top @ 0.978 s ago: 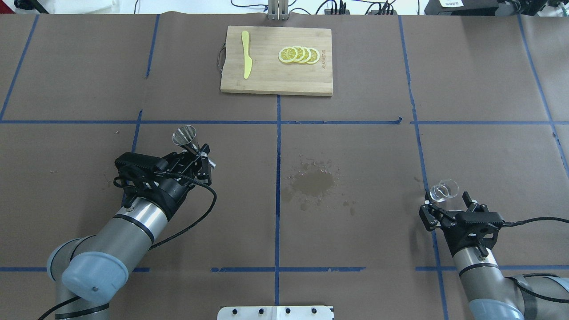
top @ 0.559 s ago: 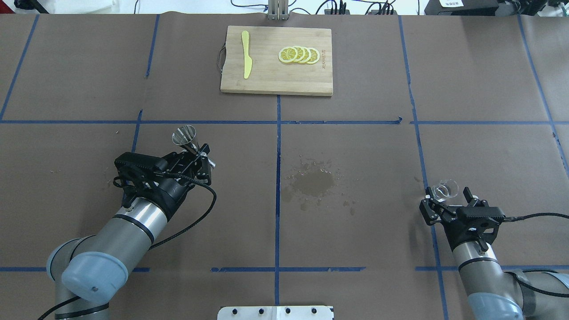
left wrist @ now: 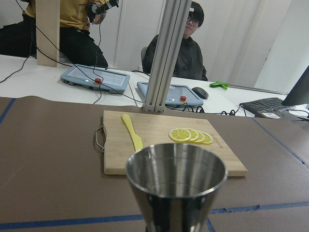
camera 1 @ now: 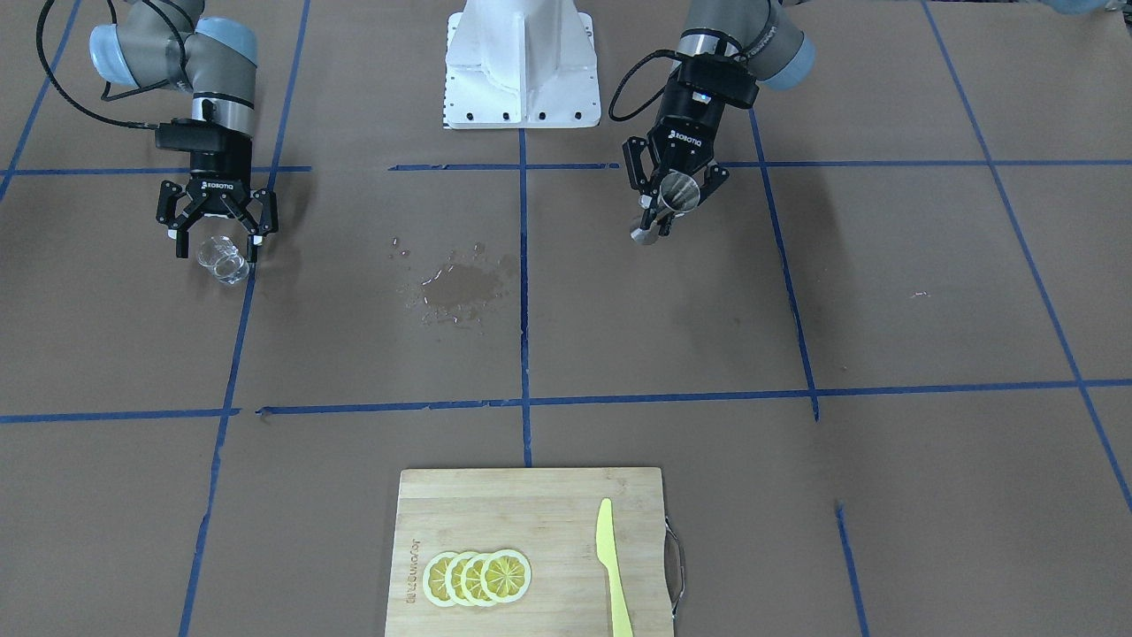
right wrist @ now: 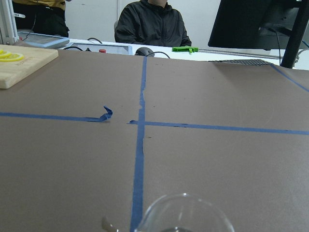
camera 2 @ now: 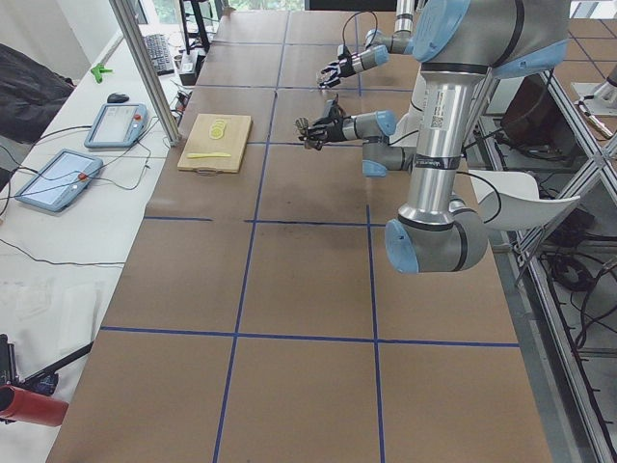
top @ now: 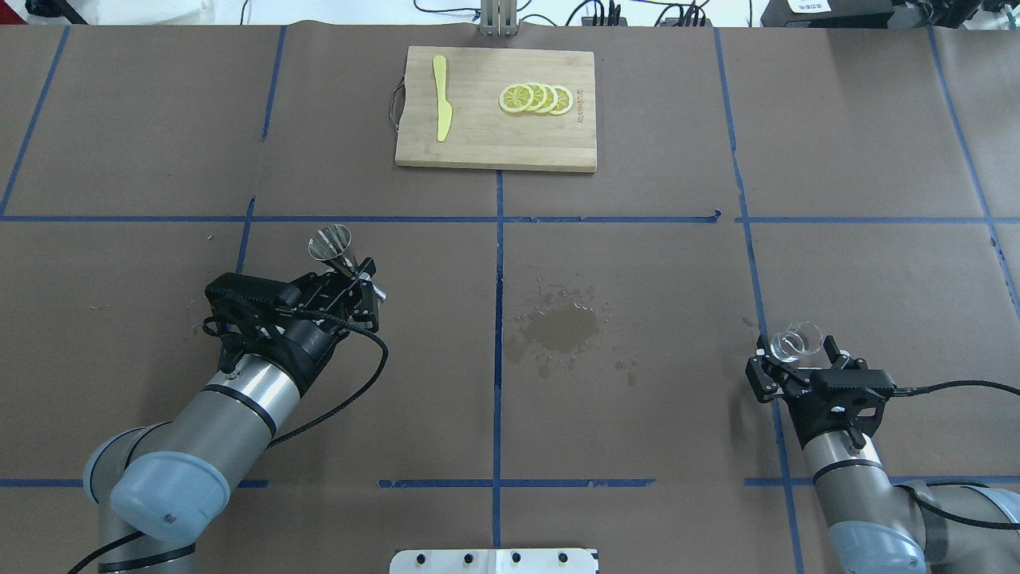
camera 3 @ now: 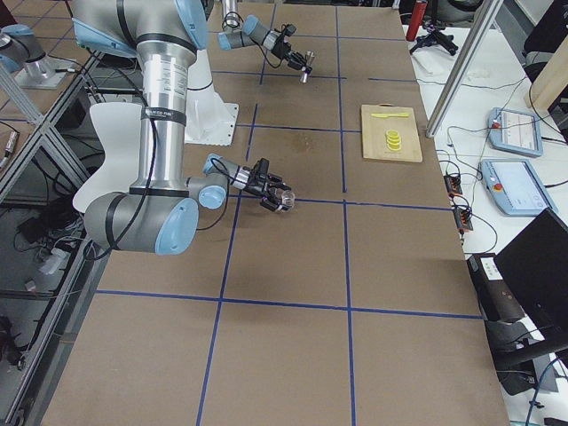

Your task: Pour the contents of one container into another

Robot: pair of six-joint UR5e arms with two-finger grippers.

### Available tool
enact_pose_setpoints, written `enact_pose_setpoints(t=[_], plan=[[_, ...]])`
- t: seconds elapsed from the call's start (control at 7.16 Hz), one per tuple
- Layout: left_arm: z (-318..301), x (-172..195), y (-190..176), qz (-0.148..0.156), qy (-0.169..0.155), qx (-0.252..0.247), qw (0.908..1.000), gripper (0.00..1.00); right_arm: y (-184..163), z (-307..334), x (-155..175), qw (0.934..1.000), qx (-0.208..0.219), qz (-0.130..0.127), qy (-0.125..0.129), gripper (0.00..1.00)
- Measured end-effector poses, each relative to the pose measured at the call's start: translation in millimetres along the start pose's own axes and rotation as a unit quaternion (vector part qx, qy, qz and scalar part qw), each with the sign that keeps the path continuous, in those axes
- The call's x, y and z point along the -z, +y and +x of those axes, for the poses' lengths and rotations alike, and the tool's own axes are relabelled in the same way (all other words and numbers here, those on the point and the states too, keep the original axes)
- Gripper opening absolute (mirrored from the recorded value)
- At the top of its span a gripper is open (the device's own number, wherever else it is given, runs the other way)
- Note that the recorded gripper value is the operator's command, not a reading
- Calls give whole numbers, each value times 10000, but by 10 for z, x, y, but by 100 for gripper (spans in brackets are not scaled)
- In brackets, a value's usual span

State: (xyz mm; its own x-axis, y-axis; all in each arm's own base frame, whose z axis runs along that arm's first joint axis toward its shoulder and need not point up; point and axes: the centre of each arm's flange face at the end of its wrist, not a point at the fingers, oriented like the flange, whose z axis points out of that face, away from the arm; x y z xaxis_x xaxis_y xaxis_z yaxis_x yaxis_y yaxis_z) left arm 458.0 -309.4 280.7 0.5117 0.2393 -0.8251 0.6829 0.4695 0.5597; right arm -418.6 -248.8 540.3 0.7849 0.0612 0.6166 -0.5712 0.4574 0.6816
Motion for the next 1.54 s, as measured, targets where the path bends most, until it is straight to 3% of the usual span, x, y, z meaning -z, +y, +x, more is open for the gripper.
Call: enact_pose_setpoints(t=[0.56, 0.84, 0.98, 1.12, 1.26, 1.54], plan=[[17, 4, -27, 15, 17, -68, 10000, 0, -2, -42, -93, 10000, -44, -17, 62, 92], [22, 5, -31, 17, 21, -70, 10000, 0, -28, -13, -126, 9999, -54, -22, 102, 76], [23, 5, -30, 17, 21, -71, 10000, 0, -33, -3, -135, 9999, -59, -39, 112, 55], [24, 6, -30, 16, 22, -71, 10000, 0, -33, 3, -140, 9999, -59, -59, 119, 25], [24, 6, -30, 16, 22, -71, 10000, 0, -39, 6, -147, 9999, -56, -80, 126, 0], [47, 14, -49, 26, 43, -47, 10000, 0, -78, 11, -166, 9998, -66, -107, 144, 0]])
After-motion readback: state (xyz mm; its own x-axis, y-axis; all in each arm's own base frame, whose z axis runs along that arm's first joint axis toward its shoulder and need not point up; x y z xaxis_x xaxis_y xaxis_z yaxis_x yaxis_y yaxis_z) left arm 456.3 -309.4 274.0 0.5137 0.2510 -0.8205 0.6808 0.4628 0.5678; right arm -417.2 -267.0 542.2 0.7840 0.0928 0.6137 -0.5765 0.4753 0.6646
